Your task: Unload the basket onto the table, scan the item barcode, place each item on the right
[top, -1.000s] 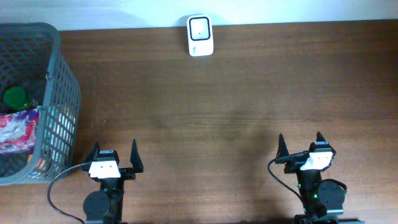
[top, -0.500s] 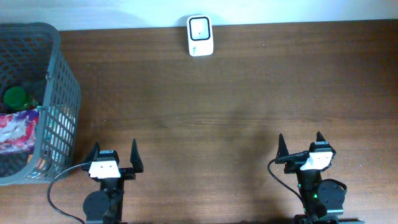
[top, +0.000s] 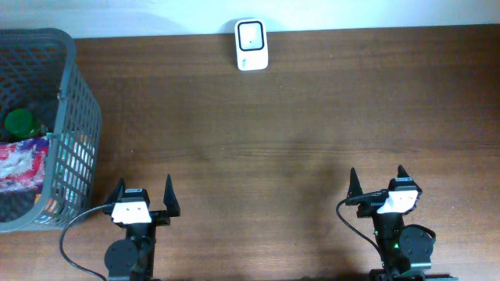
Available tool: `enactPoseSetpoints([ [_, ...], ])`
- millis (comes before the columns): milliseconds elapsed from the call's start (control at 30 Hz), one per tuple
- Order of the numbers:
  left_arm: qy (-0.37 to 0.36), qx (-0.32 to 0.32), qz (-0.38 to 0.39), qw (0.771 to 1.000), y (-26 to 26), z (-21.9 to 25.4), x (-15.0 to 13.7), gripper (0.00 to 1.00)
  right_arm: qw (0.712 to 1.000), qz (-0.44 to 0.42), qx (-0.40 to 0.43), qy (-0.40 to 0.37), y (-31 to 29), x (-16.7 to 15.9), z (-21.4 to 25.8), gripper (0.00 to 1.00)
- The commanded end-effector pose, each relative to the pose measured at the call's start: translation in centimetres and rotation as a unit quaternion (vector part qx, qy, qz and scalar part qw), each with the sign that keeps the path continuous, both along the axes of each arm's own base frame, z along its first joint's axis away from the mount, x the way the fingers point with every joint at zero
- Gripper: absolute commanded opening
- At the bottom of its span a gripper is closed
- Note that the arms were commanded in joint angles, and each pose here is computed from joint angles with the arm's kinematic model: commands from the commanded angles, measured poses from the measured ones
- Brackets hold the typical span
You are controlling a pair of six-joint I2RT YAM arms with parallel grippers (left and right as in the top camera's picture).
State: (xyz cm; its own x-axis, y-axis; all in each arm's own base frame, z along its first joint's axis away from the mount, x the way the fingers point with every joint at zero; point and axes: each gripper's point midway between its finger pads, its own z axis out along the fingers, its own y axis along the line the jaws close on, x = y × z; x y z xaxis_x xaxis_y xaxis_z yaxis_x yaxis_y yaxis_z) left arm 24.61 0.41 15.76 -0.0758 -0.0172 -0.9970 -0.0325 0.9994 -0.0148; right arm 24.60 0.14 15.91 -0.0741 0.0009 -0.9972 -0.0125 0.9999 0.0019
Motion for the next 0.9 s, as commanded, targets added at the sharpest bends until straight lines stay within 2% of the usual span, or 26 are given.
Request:
enactPoseSetpoints([
  [0, -0.044, 0.0, -0.149, 0.988, -5.1, 2.1, -0.6, 0.99, 1.0, -0.003, 0.003, 0.003, 0.0, 0.0, -0.4, 0.99],
  [33, -0.095, 0.01, -0.271, 0.958, -9.0, 4.5, -2.4, 0.99, 1.0, -0.003, 0.003, 0.003, 0.0, 0.0, -0.4, 0.99],
  [67, -0.135, 0.023, -0.305, 0.943, -10.1, 6.2, -3.3, 0.99, 1.0, -0.003, 0.003, 0.003, 0.0, 0.0, -0.4, 0.99],
  [100, -0.19, 0.043, -0.321, 0.927, -10.6, 8.6, -4.4, 0.99, 1.0, -0.003, 0.003, 0.003, 0.0, 0.0, -0.4, 0.99],
  [133, -0.282, 0.061, -0.32, 0.903, -10.6, 12.8, -6.3, 0.99, 1.0, -0.003, 0.003, 0.003, 0.0, 0.0, -0.4, 0.99],
  [200, -0.348, 0.077, -0.295, 0.886, -10.0, 16.5, -7.9, 0.99, 1.0, -0.003, 0.003, 0.003, 0.0, 0.0, -0.4, 0.99],
  [267, -0.388, 0.074, -0.248, 0.885, -8.6, 22.4, -9.5, 0.99, 1.0, -0.003, 0.003, 0.003, 0.0, 0.0, -0.4, 0.99],
  [333, -0.371, 0.103, -0.232, 0.893, -8.4, 26.7, -9.6, 0.99, 1.0, -0.003, 0.003, 0.003, 0.0, 0.0, -0.4, 0.99],
  [400, -0.315, 0.114, -0.268, 0.903, -9.5, 29.3, -8.6, 0.99, 1.0, -0.003, 0.003, 0.003, 0.0, 0.0, -0.4, 0.99],
  [467, -0.334, 0.126, -0.287, 0.889, -10.2, 32.3, -9.2, 0.99, 1.0, -0.003, 0.003, 0.003, 0.0, 0.0, -0.4, 0.99],
  [500, -0.367, 0.112, -0.222, 0.896, -8.2, 35.0, -9.0, 0.99, 1.0, -0.003, 0.003, 0.003, 0.0, 0.0, -0.4, 0.99],
  [533, -0.357, 0.071, -0.159, 0.918, -5.8, 36.5, -7.7, 0.99, 1.0, -0.003, 0.003, 0.003, 0.0, 0.0, -0.4, 0.99],
  [567, -0.313, 0.052, -0.122, 0.94, -4.4, 37.4, -5.7, 0.99, 1.0, -0.003, 0.003, 0.003, 0.0, 0.0, -0.4, 0.99],
  [600, -0.218, 0.049, -0.098, 0.97, -3.5, 37.2, -2.6, 0.99, 1.0, -0.003, 0.003, 0.003, 0.0, 0.0, -0.4, 0.99],
  [633, -0.14, 0.074, -0.101, 0.982, -3.6, 36.4, -0.3, 0.99, 1.0, -0.003, 0.003, 0.003, 0.0, 0.0, -0.4, 0.99],
  [667, -0.041, 0.081, -0.11, 0.99, -3.6, 35.2, 2.4, 0.99, 1.0, -0.003, 0.003, 0.003, 0.0, 0.0, -0.4, 0.99],
  [733, 0.045, 0.075, -0.099, 0.991, -3.1, 34.1, 5.3, 0.99, 1.0, -0.003, 0.003, 0.003, 0.0, 0.0, -0.4, 0.99],
  [800, 0.068, 0.026, 0.013, 0.997, 0.7, 35.6, 7.8, 0.99, 1.0, -0.003, 0.003, 0.003, 0.0, 0.0, -0.4, 0.99],
  [867, 0.104, -0.043, 0.138, 0.984, 7.7, 36.3, 10.0, 0.99, 1.0, -0.003, 0.003, 0.003, 0.0, 0.0, -0.4, 0.99],
])
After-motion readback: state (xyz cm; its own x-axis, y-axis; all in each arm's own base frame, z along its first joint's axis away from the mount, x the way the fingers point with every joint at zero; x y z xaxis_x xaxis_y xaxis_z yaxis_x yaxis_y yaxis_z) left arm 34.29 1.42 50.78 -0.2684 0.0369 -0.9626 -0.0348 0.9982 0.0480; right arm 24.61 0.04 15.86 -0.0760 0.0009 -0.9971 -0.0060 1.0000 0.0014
